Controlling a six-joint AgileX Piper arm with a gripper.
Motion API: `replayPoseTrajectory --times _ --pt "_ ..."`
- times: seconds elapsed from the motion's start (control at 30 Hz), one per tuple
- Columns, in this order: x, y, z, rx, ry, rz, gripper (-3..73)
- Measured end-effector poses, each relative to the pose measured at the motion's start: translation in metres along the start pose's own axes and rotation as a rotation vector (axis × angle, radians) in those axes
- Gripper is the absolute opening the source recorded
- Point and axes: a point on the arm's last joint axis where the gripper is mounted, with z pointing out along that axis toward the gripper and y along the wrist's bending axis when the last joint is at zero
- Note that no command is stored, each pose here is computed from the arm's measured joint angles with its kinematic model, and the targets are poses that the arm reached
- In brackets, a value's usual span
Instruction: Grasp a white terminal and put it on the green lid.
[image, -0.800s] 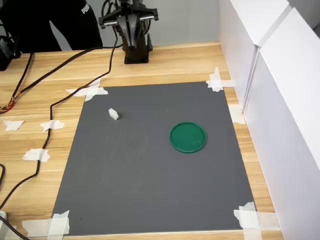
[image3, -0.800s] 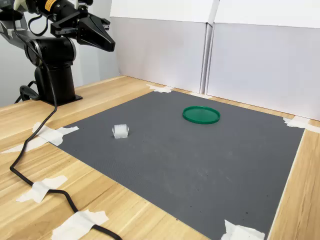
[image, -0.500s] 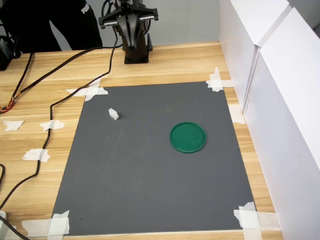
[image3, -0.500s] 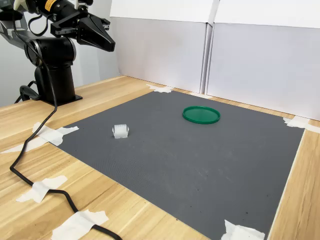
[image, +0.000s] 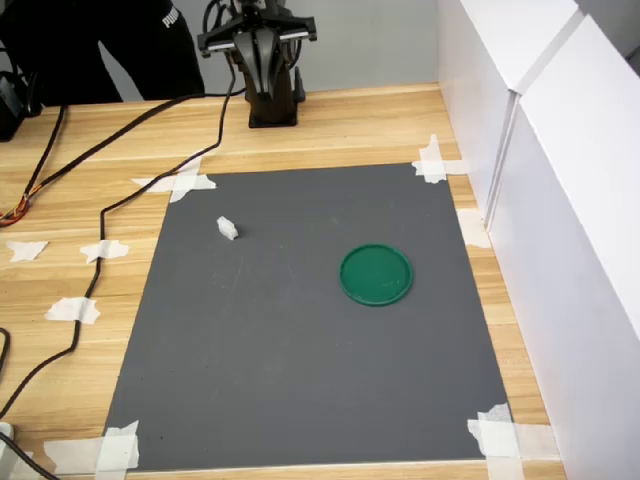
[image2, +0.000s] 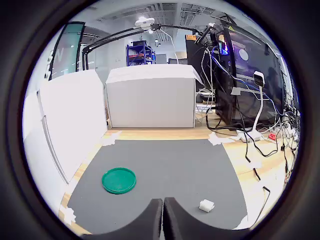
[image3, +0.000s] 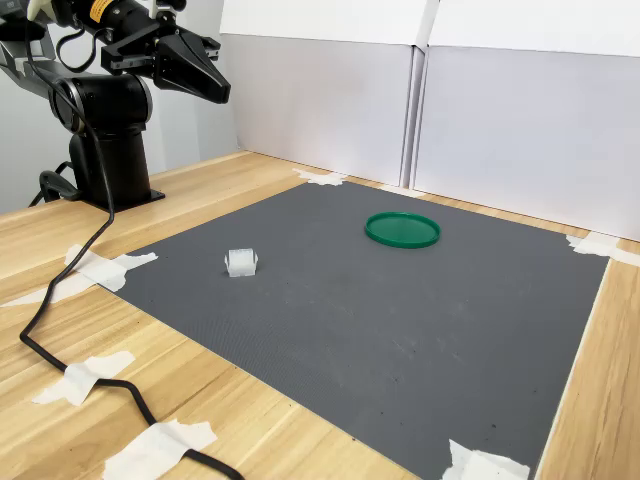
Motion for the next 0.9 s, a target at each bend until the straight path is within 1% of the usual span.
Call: replayPoseTrajectory --times 0.17,0.37,0.47,0.53,0.67,0.8,0.9 --pt "-0.008 -0.003 0.01 0.006 0.056 0.012 -1.6" --pt "-0.043 -0.005 0.021 0.006 0.085 0.013 -1.6" --pt "-0.06 -0.005 0.026 -0.016 0.136 0.003 -1.6" --pt "-0.071 -0.004 0.029 -0.04 0.195 -0.005 -1.6" --pt "-0.081 -0.003 0.037 -0.088 0.375 -0.049 -1.6" --pt "-0.08 -0.007 0.046 -0.105 0.527 -0.131 -1.6" --pt "-0.072 -0.011 0.052 -0.109 0.648 -0.195 -1.6"
